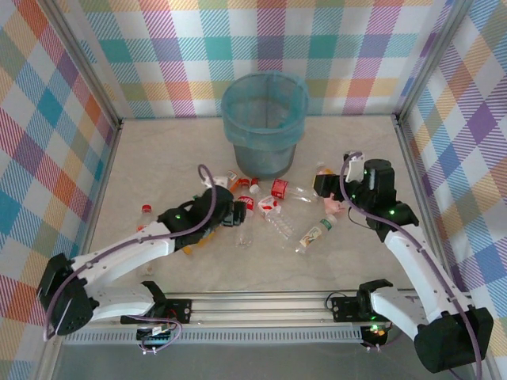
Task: Put the plastic bottles in the bin
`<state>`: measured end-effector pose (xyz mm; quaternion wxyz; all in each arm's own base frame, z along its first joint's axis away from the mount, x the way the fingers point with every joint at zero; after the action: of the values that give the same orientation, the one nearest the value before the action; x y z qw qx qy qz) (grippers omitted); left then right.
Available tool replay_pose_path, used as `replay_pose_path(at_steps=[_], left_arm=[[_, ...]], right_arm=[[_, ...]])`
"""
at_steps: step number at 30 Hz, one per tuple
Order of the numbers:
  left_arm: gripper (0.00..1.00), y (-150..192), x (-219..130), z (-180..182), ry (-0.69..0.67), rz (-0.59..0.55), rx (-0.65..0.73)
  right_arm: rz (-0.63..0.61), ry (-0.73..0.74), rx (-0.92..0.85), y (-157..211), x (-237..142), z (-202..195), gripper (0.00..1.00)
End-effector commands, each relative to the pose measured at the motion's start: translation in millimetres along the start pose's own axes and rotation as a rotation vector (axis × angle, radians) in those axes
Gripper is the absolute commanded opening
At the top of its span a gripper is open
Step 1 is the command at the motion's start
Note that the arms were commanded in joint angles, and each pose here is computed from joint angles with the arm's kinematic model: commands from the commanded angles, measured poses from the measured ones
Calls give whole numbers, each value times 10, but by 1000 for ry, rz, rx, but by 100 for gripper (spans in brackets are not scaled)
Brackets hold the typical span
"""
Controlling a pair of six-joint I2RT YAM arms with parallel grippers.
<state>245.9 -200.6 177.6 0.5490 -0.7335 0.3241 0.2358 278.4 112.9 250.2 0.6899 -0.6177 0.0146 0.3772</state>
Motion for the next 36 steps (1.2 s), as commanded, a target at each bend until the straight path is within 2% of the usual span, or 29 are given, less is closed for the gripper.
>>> replay_pose_path(at_steps=[1, 8, 24, 29, 31, 36], left_arm=[[88, 273, 53, 4, -31, 149, -108], [87, 395, 303, -168, -46, 255, -82], [82, 653, 702, -269, -84, 359, -80], [80, 760, 790, -207, -119, 386, -64], [78, 792, 806, -209, -117, 394, -62], [64, 778, 762, -232, -95, 394, -66]], right_arm=[[56, -84, 11, 31, -84, 195, 76], [73, -98, -29, -34, -31, 276, 77], [4, -124, -80, -411, 106, 335, 83], [-13, -83, -108, -440, 112, 276, 86], [-16, -82, -116, -479, 100, 284, 86], [-42, -52, -132, -596, 21, 276, 89]])
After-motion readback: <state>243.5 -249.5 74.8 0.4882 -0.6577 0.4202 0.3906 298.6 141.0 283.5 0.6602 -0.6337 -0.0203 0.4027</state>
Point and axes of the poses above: each hand's point on the last joint's axis, 136 mm out from that joint toward the fingers, its own x axis out along the fingers, its own z axis along the line the jaws close on, y = z × x, the point moved 3 cm from there along -x, back along the fingers, and after that the axes turned 13 degrees about -x, right-handed, at the moved point
